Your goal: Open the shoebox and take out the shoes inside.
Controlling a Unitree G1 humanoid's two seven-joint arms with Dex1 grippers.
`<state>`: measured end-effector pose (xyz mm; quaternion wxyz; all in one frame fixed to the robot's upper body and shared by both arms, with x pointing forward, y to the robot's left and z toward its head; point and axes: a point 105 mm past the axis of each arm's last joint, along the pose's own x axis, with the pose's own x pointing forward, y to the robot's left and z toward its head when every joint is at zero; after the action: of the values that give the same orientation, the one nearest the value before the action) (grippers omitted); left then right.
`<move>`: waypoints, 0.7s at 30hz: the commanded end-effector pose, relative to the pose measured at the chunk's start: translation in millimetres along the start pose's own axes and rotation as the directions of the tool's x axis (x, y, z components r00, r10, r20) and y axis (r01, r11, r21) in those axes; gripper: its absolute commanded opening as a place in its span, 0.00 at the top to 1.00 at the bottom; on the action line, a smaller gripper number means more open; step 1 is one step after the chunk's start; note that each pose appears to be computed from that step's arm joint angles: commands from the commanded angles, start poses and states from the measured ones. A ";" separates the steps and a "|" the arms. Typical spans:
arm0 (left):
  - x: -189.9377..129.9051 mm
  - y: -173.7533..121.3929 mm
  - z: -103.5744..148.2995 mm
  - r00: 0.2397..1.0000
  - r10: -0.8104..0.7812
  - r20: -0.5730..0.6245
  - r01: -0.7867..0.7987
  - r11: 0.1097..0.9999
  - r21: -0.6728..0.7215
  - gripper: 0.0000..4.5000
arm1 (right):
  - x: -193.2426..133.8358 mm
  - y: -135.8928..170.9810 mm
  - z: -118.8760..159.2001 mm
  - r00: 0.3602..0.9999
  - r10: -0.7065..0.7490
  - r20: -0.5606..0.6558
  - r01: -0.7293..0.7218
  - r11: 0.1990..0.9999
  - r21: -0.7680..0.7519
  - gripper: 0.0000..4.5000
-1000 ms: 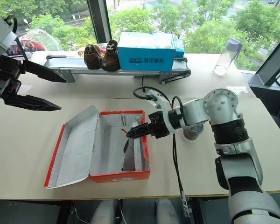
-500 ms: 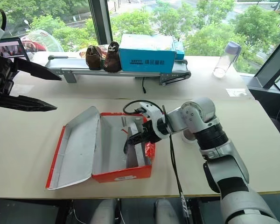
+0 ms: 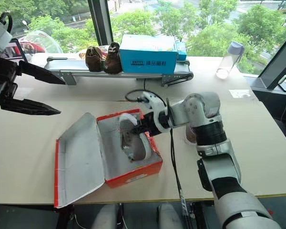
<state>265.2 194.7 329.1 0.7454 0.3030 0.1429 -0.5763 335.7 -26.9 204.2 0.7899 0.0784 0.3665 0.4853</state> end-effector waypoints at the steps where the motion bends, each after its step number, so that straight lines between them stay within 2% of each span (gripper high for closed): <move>1: -1.1 6.9 15.4 0.999 0.014 0.042 -0.017 0.998 0.063 0.00 | -32.4 36.6 41.1 0.967 0.205 0.151 -0.206 0.978 -0.009 0.81; 4: 1.3 7.6 15.8 0.999 0.008 0.052 -0.011 0.997 0.074 0.00 | -53.6 41.4 54.7 0.943 0.254 0.216 -0.263 0.965 0.014 0.81; 7: 3.3 7.8 15.9 0.998 -0.001 0.060 -0.004 0.996 0.084 0.00 | -85.5 32.2 67.7 0.925 0.216 0.314 -0.240 0.970 0.040 0.81; 8: 3.8 7.9 15.6 0.998 -0.004 0.061 -0.002 0.996 0.086 0.00 | -97.3 24.8 70.3 0.922 0.172 0.346 -0.201 0.978 0.051 0.81; 11: 6.2 8.3 15.6 0.998 -0.011 0.065 0.004 0.995 0.095 0.00 | -150.8 -15.3 73.3 0.866 -0.087 0.492 0.040 0.994 0.105 0.81; 14: 7.9 8.7 16.4 0.997 -0.017 0.074 0.009 0.994 0.107 0.00 | -193.7 -31.4 60.9 0.818 -0.150 0.555 0.086 0.986 0.140 0.81; 18: 12.2 9.3 14.9 0.997 -0.022 0.078 0.013 0.993 0.121 0.00 | -228.0 -69.0 26.2 0.769 -0.315 0.557 0.218 0.947 0.235 0.81; 21: 14.9 8.5 14.8 0.996 -0.034 0.082 0.024 0.992 0.122 0.00 | -240.5 -79.3 -0.6 0.781 -0.323 0.535 0.201 0.940 0.275 0.81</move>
<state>276.6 180.1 321.0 0.7253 0.3041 0.1094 -0.6078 338.2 -262.3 264.4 0.9089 0.2527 0.2133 0.2539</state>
